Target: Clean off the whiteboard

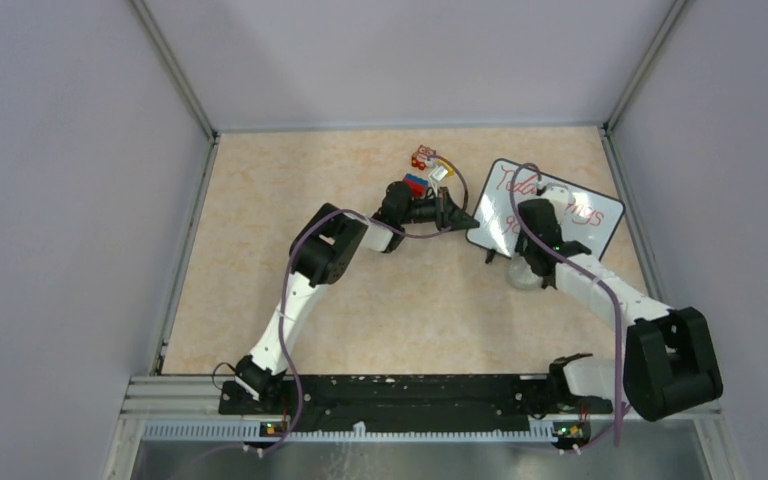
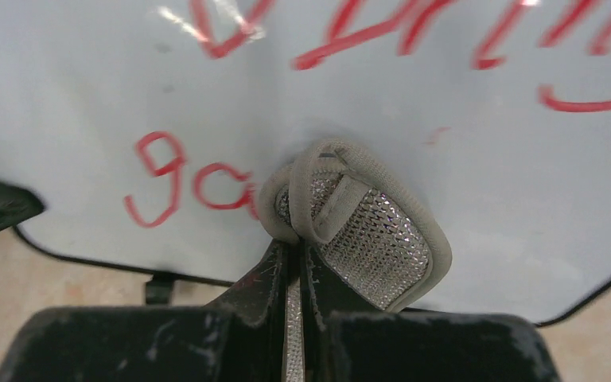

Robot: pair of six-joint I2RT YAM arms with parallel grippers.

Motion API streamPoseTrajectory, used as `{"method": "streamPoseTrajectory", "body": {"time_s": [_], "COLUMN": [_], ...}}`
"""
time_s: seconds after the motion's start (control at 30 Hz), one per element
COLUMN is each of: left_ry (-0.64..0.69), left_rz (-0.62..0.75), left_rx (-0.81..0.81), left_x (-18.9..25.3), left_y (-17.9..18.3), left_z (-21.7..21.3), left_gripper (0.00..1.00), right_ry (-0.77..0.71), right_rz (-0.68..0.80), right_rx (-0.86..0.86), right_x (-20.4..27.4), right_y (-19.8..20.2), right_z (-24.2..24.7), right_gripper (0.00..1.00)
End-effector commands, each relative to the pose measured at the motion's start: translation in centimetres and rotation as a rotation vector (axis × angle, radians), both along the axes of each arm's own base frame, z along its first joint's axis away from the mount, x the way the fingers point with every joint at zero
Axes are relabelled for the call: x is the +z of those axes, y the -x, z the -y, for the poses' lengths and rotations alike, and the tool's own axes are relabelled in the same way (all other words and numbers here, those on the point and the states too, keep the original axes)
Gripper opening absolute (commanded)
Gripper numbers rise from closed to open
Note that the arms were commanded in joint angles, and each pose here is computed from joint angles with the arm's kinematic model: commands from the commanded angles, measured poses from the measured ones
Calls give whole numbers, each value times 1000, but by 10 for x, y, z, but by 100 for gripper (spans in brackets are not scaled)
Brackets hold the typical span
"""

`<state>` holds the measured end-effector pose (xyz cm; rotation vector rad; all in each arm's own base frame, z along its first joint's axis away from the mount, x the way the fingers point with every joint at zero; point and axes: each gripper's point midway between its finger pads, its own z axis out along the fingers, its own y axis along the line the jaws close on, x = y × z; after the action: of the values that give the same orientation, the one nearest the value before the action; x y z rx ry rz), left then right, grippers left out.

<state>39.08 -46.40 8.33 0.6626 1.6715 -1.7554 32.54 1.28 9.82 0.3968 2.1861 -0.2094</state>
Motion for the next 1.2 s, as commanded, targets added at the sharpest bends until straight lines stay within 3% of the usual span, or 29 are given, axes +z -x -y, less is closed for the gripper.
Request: {"method": "streamPoseTrajectory", "body": {"time_s": [0.0, 0.17, 0.47, 0.6, 0.8, 1.17], "left_ry": [-54, -54, -57, -57, -61, -62], "left_rz": [-37, -38, -41, -39, -40, -40], "left_rx": [55, 54, 57, 58, 57, 57], "left_x": [-33, -33, -33, -33, -34, -34], "left_y": [-8, -8, -9, -9, -9, -10], "left_z": [-5, -5, -5, -5, -4, -4], "left_gripper": [0, 0, 0, 0, 0, 0], "right_ry": [-97, -90, -32, -19, -46, -56], "right_rz": [35, 78, 110, 113, 90, 102], "right_rx": [201, 176, -126, -173, -67, 218], "right_x": [7, 25, 52, 58, 55, 56], "right_y": [-20, -24, -12, -11, -38, -68], "right_z": [-68, -64, 32, 48, 29, -70], "right_gripper": [0, 0, 0, 0, 0, 0]}}
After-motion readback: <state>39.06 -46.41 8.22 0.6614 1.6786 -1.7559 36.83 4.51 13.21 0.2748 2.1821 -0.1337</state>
